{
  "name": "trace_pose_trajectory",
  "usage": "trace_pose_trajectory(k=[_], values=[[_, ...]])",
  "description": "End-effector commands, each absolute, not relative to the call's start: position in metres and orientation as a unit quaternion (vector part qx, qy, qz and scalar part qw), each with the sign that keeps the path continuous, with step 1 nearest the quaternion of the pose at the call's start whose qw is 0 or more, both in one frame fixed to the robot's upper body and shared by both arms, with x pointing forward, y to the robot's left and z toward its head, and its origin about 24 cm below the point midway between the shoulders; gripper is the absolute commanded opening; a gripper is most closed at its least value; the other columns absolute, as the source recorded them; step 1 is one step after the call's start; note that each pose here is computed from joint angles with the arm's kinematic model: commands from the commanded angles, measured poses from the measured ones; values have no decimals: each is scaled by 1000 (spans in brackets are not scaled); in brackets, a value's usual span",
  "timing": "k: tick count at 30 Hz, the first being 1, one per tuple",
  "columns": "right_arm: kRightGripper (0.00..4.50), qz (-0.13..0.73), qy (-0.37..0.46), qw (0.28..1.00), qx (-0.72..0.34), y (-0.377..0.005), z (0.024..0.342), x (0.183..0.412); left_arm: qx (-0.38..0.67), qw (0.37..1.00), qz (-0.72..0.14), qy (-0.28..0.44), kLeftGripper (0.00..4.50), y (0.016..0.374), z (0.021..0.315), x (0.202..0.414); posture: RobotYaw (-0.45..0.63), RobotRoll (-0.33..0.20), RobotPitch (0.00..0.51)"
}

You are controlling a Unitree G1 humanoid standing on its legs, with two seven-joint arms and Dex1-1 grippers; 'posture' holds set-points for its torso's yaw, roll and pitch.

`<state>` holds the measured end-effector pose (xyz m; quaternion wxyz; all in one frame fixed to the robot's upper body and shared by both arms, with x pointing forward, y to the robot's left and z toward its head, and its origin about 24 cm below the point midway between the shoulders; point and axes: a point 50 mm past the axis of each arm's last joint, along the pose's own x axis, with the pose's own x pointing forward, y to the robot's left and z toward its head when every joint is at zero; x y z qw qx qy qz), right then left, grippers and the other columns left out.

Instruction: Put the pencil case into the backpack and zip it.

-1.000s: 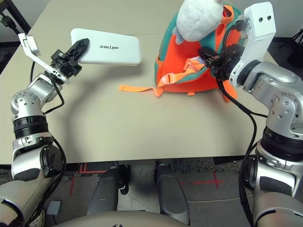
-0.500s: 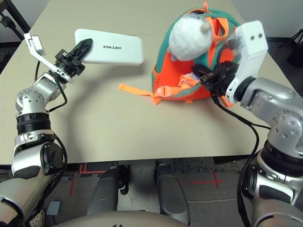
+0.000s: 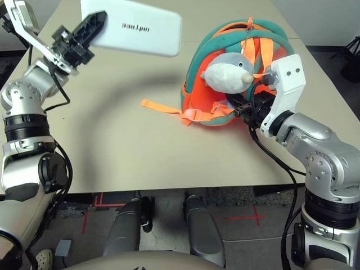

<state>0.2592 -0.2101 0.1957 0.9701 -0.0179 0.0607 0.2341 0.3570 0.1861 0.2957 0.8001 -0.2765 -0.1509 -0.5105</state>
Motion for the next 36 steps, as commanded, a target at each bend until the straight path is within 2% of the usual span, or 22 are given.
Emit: trace_pose_trajectory(k=[1,17,36], values=[[359,238,108,965,-11,-209,177,260,-262,781,-545,-155,1364,180,306,357,-200,0,191],[359,235,99,967,-16,-204,187,263,-222,759,-601,-119,1363,146,290,378,-213,0,191],[359,220,96,971,-19,-209,186,266,-176,679,-711,-54,1362,110,284,370,-242,0,187]])
